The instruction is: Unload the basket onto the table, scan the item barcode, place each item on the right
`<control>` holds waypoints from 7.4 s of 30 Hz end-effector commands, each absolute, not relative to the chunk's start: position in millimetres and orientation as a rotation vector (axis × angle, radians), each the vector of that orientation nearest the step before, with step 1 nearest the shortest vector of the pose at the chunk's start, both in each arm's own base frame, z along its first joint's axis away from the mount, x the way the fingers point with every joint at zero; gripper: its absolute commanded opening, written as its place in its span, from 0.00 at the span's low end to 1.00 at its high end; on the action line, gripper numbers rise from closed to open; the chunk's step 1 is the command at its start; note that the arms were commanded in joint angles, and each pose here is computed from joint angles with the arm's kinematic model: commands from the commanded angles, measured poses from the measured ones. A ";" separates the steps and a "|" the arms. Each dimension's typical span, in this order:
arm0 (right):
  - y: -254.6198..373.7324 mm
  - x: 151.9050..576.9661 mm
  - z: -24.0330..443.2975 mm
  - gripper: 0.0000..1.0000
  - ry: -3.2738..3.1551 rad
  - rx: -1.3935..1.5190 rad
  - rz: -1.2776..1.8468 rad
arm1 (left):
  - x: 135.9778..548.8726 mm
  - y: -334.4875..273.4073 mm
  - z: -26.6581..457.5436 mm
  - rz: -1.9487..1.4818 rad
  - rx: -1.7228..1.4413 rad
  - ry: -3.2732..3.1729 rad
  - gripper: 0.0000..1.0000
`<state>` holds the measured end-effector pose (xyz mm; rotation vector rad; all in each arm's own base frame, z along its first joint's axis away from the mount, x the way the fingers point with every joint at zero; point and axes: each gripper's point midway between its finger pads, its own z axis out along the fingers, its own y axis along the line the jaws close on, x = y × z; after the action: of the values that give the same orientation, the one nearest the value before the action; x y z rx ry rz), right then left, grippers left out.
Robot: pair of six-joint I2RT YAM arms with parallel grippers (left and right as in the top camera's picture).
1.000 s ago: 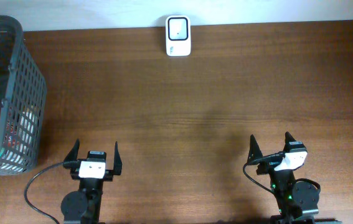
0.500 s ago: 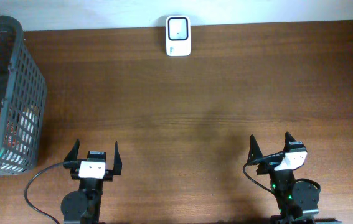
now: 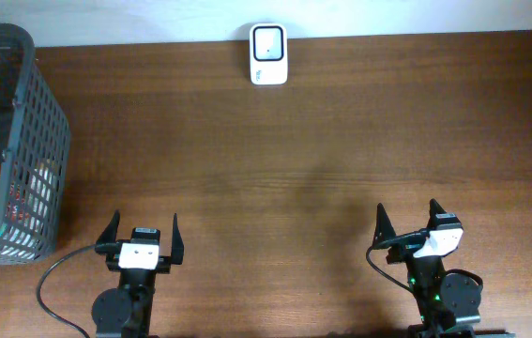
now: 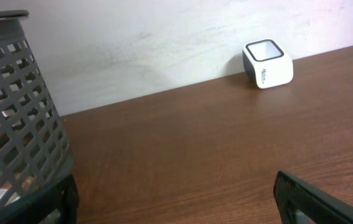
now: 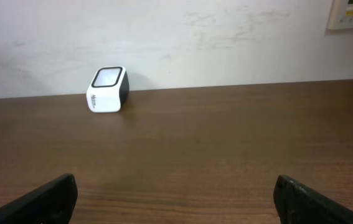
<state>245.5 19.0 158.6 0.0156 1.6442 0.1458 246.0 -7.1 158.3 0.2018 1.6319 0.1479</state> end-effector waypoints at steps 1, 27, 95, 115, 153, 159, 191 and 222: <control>19.5 245.7 154.5 0.99 1.657 0.017 0.155 | 245.9 -3.4 156.0 0.154 0.178 1.644 0.99; 19.5 245.7 154.5 0.99 1.657 0.017 0.155 | 245.9 -3.4 156.0 0.153 0.178 1.645 0.99; 19.5 245.7 154.5 0.98 1.657 0.017 0.155 | 230.7 -106.4 459.9 -0.197 0.671 1.023 0.99; 19.5 245.7 154.5 0.99 1.657 0.017 0.155 | 405.7 57.9 549.7 0.239 0.198 1.616 0.99; 19.5 245.7 154.5 0.99 1.657 0.017 0.155 | 340.9 288.0 189.4 0.043 -1.134 2.635 0.99; 19.5 245.7 154.5 0.99 1.657 0.017 0.155 | 344.6 298.6 141.3 0.044 -1.183 2.725 0.99; 19.5 245.7 154.5 0.99 1.657 0.017 0.155 | 348.9 291.1 23.0 0.265 -1.269 2.966 0.63; 19.5 245.7 154.5 0.99 1.657 0.017 0.155 | 426.5 222.5 412.2 -0.136 -0.667 2.059 0.00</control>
<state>245.8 19.1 157.0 0.0152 1.6511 0.1456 429.2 268.4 352.2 -0.8277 2.1728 -0.0020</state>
